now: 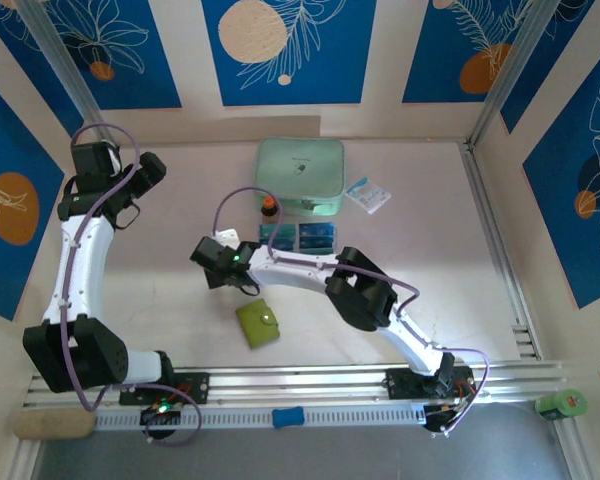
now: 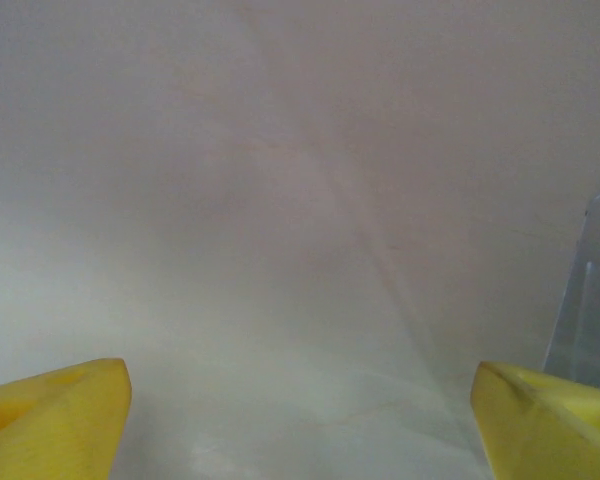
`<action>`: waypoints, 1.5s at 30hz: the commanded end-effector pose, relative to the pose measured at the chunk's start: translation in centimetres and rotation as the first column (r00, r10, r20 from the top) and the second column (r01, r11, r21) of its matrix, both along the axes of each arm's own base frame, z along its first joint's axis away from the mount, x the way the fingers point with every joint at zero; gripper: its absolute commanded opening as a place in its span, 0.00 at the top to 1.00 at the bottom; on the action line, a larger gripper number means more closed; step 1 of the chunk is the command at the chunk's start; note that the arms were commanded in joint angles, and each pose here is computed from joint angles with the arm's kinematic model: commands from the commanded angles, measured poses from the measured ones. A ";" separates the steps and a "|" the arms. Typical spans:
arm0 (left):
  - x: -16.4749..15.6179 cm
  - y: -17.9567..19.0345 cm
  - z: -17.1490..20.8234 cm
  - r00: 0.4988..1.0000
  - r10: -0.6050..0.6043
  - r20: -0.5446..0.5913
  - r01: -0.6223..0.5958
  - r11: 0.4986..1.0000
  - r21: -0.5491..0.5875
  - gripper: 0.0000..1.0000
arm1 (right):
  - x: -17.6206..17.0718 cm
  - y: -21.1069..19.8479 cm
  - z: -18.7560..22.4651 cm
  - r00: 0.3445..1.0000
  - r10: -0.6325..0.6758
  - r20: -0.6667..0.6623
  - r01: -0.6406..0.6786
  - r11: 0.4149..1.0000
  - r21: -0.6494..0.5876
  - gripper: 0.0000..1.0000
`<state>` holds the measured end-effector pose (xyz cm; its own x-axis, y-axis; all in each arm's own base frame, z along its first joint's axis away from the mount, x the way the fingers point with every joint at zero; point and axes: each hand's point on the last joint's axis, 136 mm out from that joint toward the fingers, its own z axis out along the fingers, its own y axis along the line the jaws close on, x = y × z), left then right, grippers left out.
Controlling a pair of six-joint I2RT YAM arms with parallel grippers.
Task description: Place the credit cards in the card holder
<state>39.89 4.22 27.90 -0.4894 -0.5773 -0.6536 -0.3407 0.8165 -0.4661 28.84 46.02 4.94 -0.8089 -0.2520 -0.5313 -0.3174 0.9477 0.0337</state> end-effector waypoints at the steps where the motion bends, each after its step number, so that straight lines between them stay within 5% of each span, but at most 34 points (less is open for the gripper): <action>1: -0.9 -0.2 0.5 1.000 -0.024 0.011 0.024 1.000 0.001 0.00 | 1.5 -3.2 1.4 0.997 -0.075 0.033 0.076 0.997 -0.016 0.11; 17: -2.5 -2.2 1.0 0.995 -0.088 0.055 0.092 0.993 -0.073 0.00 | 5.0 -16.1 1.3 0.993 -0.120 -0.016 0.120 0.993 -0.004 0.11; 27: -3.1 -4.0 -0.2 0.989 -0.139 0.042 0.143 0.981 -0.130 0.00 | 1.7 -13.4 7.6 0.985 0.158 -0.068 -0.132 0.948 0.288 0.11; 45: -8.4 -12.4 -5.5 0.950 -0.310 -0.040 0.304 0.947 -0.103 0.00 | -5.3 -26.2 1.4 0.953 -0.185 -0.241 0.230 0.957 0.175 0.10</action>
